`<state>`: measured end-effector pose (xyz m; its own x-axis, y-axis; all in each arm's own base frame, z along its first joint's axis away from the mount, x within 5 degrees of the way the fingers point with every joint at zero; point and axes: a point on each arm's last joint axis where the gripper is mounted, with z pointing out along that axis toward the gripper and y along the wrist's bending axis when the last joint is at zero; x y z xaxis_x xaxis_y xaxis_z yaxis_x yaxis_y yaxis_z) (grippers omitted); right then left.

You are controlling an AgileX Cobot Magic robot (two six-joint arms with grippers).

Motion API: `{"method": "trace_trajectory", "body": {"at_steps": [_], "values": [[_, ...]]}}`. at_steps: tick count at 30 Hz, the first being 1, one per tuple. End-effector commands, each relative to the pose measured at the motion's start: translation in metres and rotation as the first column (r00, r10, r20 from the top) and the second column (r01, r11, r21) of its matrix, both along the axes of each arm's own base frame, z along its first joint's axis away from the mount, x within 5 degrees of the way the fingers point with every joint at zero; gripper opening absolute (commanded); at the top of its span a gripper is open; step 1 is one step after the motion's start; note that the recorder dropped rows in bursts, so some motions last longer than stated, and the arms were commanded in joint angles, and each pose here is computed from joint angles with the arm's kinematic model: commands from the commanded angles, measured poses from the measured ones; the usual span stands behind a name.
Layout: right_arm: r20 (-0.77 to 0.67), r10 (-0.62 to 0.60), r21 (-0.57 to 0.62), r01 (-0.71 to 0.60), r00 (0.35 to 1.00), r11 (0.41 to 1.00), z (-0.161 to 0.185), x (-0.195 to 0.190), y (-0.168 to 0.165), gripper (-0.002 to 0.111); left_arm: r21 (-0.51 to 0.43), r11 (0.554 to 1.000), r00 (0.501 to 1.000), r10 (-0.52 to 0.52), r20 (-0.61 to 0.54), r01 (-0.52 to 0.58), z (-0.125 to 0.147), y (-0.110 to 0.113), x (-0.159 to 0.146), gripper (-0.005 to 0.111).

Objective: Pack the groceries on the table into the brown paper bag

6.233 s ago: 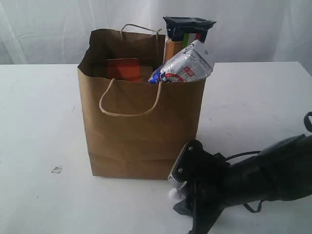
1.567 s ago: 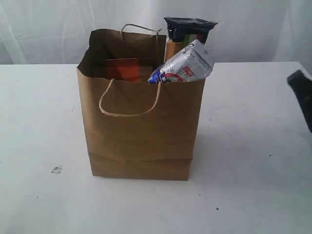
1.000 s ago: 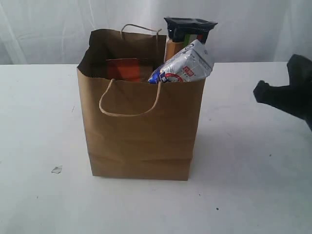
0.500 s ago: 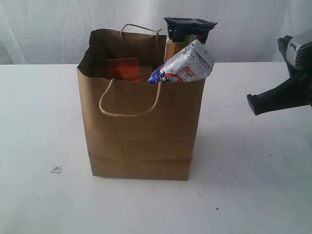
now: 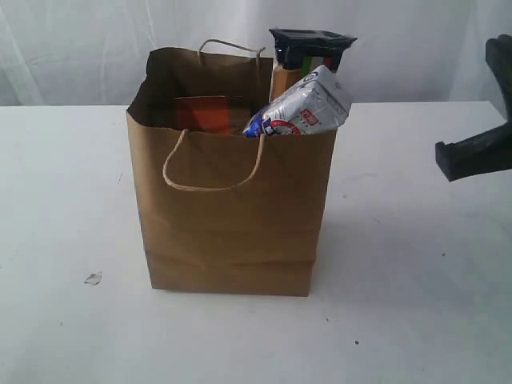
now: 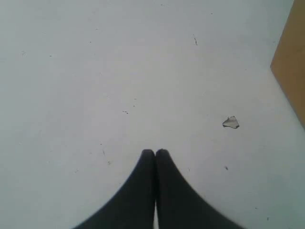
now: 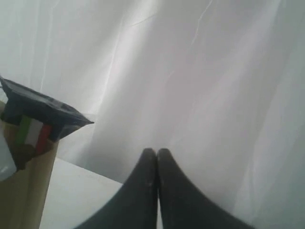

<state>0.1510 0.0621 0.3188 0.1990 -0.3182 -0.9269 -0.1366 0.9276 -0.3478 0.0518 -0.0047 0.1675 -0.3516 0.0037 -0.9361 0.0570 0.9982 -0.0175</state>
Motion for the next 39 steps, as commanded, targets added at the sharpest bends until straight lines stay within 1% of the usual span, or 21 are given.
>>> {"method": "trace_trajectory", "body": {"at_steps": [1, 3, 4, 5, 7, 10, 11, 13, 14, 15, 17, 18, 20, 21, 22, 24, 25, 26, 27, 32, 39], "values": [[0.019, 0.048, -0.034, -0.047, 0.999, 0.998, 0.013, -0.026, -0.019, 0.0, -0.007, 1.0, 1.0, -0.002, -0.002, 0.002, -0.001, 0.0, 0.0, 0.0], [0.043, 0.017, -0.073, -0.014, 0.999, 0.997, 0.014, -0.04, -0.031, 0.0, -0.007, 1.0, 1.0, -0.002, -0.002, 0.002, -0.001, 0.0, 0.0, 0.0], [0.064, -0.016, -0.084, 0.021, 0.998, 0.996, 0.014, -0.048, -0.039, 0.0, -0.007, 1.0, 1.0, -0.002, -0.002, 0.002, -0.001, 0.0, 0.0, 0.0], [0.075, -0.079, -0.082, 0.085, 0.994, 0.993, 0.014, -0.058, -0.049, 0.0, -0.007, 1.0, 1.0, 0.0, -0.002, 0.0, -0.001, 0.0, 0.0, 0.0], [0.033, -0.139, -0.094, 0.141, 0.99, 0.986, 0.01, -0.062, -0.055, 0.0, -0.007, 1.0, 1.0, 0.0, -0.002, 0.0, -0.001, 0.0, 0.0, 0.0], [0.044, -0.191, -0.089, 0.194, 0.981, 0.977, 0.011, -0.062, -0.06, 0.0, -0.007, 1.0, 1.0, 0.0, -0.002, 0.0, -0.001, 0.0, 0.0, 0.0], [0.068, -0.228, -0.068, 0.233, 0.971, 0.97, 0.012, -0.061, -0.064, 0.0, -0.007, 1.0, 1.0, 0.0, -0.002, 0.0, -0.001, 0.0, 0.0, 0.0], [0.057, -0.258, 0.006, 0.258, 0.964, 0.966, 0.007, -0.059, -0.067, 0.0, -0.007, 1.0, 1.0, 0.0, -0.002, 0.0, -0.001, 0.0, 0.0, 0.0], [0.081, -0.294, 0.039, 0.292, 0.952, 0.956, 0.001, -0.06, -0.071, 0.0, -0.007, 1.0, 1.0, 0.0, -0.002, 0.0, -0.001, 0.0, 0.0, 0.0], [0.101, -0.305, 0.036, 0.303, 0.947, 0.952, -0.006, -0.061, -0.072, 0.0, -0.007, 1.0, 1.0, 0.0, -0.002, 0.0, -0.001, 0.0, 0.0, 0.0], [0.081, -0.267, 0.177, 0.25, 0.96, 0.952, -0.033, -0.066, -0.071, 0.0, -0.007, 1.0, 1.0, 0.0, -0.002, 0.0, -0.001, 0.0, 0.0, 0.0], [0.04, -0.243, 0.217, 0.229, 0.969, 0.949, -0.054, -0.072, -0.069, 0.0, -0.007, 1.0, 1.0, 0.0, -0.002, 0.0, -0.001, 0.0, 0.0, 0.0], [-0.013, -0.242, 0.282, 0.236, 0.97, 0.93, -0.089, -0.083, -0.069, 0.0, -0.007, 1.0, 1.0, 0.0, -0.002, 0.0, -0.001, 0.0, 0.0, 0.0], [0.004, -0.246, 0.325, 0.231, 0.969, 0.917, -0.092, -0.089, -0.069, 0.0, -0.007, 1.0, 1.0, 0.0, -0.002, 0.0, -0.001, 0.0, 0.0, 0.0], [-0.067, -0.238, 0.341, 0.246, 0.969, 0.907, -0.1, -0.093, -0.068, 0.0, -0.007, 1.0, 1.0, 0.0, -0.002, 0.0, -0.001, 0.0, 0.0, 0.0], [-0.246, -0.245, 0.33, 0.319, 0.938, 0.888, -0.118, -0.095, -0.069, 0.0, -0.007, 1.0, 1.0, 0.0, 0.001, 0.0, -0.001, 0.0, 0.0, 0.0], [-0.32, -0.254, 0.327, 0.358, 0.913, 0.875, -0.125, -0.096, -0.07, 0.0, -0.004, 1.0, 1.0, 0.0, -0.006, 0.0, -0.001, 0.0, 0.0, 0.0], [-0.409, -0.266, 0.311, 0.408, 0.873, 0.858, -0.133, -0.098, -0.072, 0.0, -0.002, 1.0, 1.0, 0.001, 0.0, -0.001, -0.001, 0.0, 0.0, 0.0], [-0.468, -0.265, 0.317, 0.44, 0.843, 0.84, -0.139, -0.099, -0.073, 0.0, -0.003, 1.0, 1.0, 0.002, 0.01, -0.001, 0.0, 0.0, 0.0, 0.0], [-0.469, -0.248, 0.352, 0.438, 0.847, 0.827, -0.138, -0.099, -0.072, 0.0, -0.003, 1.0, 1.0, 0.003, 0.029, -0.003, 0.002, 0.0, 0.001, 0.0], [-0.47, -0.247, 0.355, 0.437, 0.848, 0.827, -0.138, -0.099, -0.072, 0.0, -0.003, 1.0, 1.0, 0.003, 0.029, -0.003, 0.002, 0.0, 0.001, 0.0]]}}
